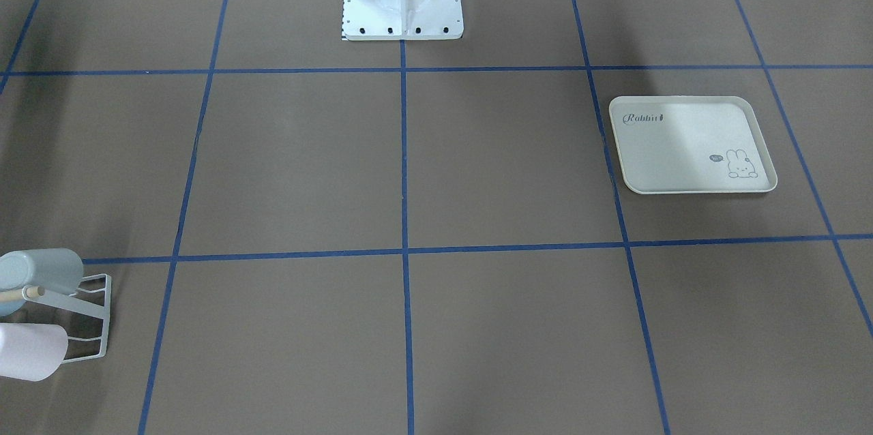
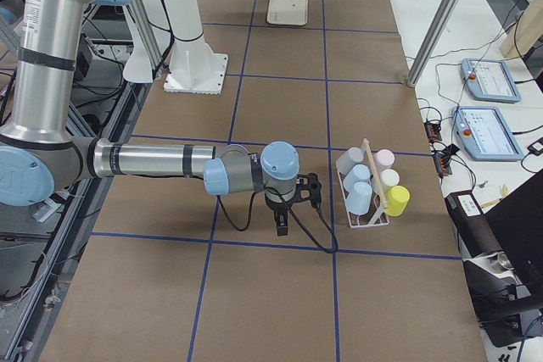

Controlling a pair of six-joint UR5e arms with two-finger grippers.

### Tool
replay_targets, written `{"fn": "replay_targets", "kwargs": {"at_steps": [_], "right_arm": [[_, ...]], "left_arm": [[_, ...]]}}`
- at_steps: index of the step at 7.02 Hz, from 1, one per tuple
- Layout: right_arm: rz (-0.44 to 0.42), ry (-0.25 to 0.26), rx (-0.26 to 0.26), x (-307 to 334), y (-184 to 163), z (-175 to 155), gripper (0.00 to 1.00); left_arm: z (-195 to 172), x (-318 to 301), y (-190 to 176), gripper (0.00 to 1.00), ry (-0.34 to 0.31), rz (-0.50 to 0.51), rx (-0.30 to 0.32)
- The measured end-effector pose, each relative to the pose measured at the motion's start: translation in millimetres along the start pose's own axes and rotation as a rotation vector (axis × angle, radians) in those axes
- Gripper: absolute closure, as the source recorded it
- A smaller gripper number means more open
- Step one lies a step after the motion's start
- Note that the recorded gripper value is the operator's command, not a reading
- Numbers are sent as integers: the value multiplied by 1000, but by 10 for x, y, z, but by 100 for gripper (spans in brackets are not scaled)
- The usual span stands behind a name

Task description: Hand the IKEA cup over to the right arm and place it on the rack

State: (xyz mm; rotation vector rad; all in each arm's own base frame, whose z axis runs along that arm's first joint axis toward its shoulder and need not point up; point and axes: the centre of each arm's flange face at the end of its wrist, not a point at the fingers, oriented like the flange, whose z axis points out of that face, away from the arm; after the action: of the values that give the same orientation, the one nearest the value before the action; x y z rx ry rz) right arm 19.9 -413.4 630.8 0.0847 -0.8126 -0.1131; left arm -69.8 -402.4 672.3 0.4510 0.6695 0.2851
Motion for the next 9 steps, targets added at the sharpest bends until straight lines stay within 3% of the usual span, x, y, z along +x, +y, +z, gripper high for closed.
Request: {"fn": "replay_targets", "kwargs": {"at_steps": [3, 5, 7, 9], "right_arm": [[16, 68, -10, 68, 7, -19, 0], [48, 168, -29, 56, 28, -186, 0], [51, 225, -23, 42, 38, -288, 0], [50, 229, -20, 40, 32, -297, 0]], "left_arm": [[-15, -36, 170, 0, 14, -83, -14], [-53, 10, 94, 0, 10, -187, -20], [-66, 260, -104, 0, 33, -181, -117], [-112, 261, -42, 0, 55, -96, -211]]}}
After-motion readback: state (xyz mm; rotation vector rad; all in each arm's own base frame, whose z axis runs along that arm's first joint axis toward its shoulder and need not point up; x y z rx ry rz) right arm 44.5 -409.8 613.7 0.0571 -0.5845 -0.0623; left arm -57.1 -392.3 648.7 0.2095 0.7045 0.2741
